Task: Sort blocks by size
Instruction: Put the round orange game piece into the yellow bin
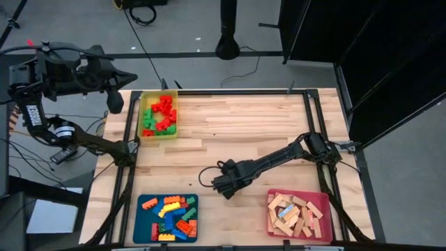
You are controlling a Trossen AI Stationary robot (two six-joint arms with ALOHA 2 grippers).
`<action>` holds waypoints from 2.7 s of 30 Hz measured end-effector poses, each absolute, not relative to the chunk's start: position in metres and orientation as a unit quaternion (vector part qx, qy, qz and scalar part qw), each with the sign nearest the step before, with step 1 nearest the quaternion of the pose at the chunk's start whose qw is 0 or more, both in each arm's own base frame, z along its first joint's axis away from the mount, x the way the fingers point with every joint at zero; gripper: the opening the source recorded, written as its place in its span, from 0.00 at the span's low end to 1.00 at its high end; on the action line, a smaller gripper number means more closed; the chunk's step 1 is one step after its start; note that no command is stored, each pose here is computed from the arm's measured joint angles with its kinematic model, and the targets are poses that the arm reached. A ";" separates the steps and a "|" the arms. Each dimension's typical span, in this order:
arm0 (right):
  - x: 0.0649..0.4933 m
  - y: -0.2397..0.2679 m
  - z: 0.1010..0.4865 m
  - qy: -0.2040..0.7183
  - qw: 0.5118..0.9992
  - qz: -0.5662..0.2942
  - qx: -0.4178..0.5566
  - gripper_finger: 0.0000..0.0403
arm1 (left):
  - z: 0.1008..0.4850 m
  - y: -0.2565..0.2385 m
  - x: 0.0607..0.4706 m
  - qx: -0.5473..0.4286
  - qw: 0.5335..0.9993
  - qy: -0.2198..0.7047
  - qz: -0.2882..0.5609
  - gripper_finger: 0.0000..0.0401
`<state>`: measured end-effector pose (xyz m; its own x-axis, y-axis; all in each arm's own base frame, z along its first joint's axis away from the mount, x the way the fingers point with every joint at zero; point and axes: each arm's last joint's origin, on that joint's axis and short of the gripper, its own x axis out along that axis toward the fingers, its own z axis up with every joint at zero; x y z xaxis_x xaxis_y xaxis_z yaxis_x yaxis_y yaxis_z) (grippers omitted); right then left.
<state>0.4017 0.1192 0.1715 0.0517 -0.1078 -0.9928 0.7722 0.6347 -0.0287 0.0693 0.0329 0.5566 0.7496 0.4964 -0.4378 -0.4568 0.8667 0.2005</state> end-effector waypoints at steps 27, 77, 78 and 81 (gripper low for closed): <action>0.395 0.097 0.135 0.621 0.633 -0.309 0.345 0.70 | 0.557 0.033 0.069 0.075 0.932 0.255 0.245 0.01; 0.576 -0.131 0.208 0.118 0.935 -0.156 0.295 0.05 | 0.557 0.033 0.069 0.074 0.930 0.255 0.254 0.01; 0.576 -0.131 0.205 0.092 0.939 -0.147 0.298 0.05 | 0.557 0.033 0.069 0.074 0.930 0.255 0.254 0.01; 0.574 -0.131 0.186 0.125 0.933 -0.157 0.299 0.05 | 0.557 0.033 0.069 0.074 0.930 0.255 0.256 0.01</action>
